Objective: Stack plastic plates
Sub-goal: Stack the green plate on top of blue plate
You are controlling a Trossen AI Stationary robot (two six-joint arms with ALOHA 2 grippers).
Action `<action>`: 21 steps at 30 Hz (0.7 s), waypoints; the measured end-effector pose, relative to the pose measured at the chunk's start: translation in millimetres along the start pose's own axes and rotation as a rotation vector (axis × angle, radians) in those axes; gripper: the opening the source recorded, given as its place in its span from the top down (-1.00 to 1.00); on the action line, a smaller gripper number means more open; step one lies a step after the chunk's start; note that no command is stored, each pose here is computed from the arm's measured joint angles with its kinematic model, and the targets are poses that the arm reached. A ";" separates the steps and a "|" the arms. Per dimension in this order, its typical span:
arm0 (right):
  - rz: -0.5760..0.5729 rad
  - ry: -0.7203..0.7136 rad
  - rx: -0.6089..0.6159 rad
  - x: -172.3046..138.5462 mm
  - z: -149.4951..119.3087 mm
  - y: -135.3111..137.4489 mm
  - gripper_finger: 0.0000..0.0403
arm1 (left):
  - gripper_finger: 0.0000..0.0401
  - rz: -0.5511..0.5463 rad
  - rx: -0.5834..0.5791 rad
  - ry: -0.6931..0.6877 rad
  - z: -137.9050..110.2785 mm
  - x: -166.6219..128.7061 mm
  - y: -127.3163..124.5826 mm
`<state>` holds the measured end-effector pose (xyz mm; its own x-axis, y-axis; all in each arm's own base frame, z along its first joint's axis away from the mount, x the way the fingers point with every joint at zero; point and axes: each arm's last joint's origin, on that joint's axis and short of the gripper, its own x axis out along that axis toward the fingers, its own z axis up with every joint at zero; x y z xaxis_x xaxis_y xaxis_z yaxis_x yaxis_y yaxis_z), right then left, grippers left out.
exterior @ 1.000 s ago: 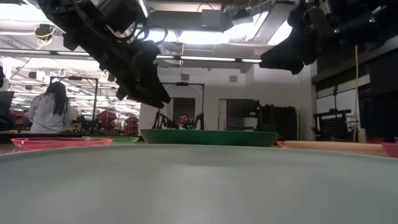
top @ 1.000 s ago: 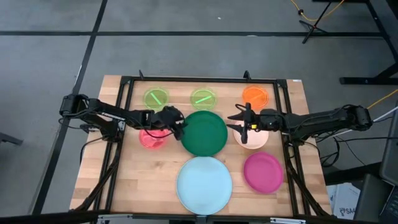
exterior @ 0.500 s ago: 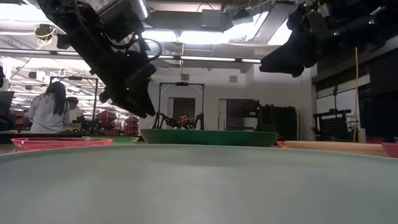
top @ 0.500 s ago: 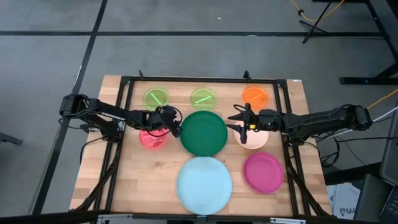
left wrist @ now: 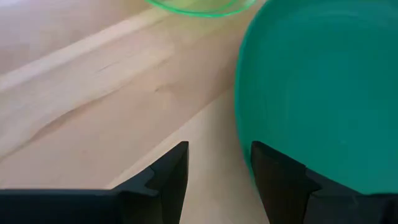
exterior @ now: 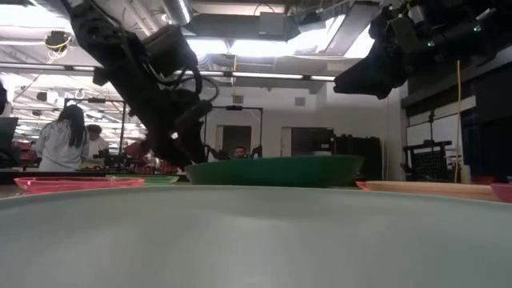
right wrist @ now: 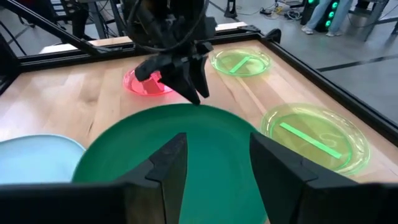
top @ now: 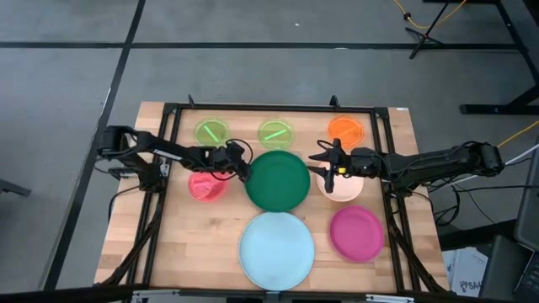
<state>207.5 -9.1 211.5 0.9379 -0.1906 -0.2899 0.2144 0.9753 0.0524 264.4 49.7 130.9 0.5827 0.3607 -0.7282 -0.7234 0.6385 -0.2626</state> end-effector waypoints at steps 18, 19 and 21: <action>-0.005 0.030 -0.004 -0.1 -2.9 -0.5 0.17 | 0.28 -0.041 0.089 0.027 -3.4 10.0 -0.3; -0.006 0.030 -0.004 -0.1 -2.9 -0.5 0.17 | 0.33 -0.042 0.091 0.028 -3.3 10.0 -0.1; -0.006 0.028 -0.004 -0.1 -2.8 -0.5 0.17 | 0.44 -0.036 0.092 0.024 -3.2 10.0 0.1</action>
<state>206.6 -9.2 208.8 0.9285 -0.1930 -0.3171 0.2186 0.9747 0.0467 269.0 51.2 121.5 0.5981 0.3206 -0.7345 -0.6646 0.7107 -0.2309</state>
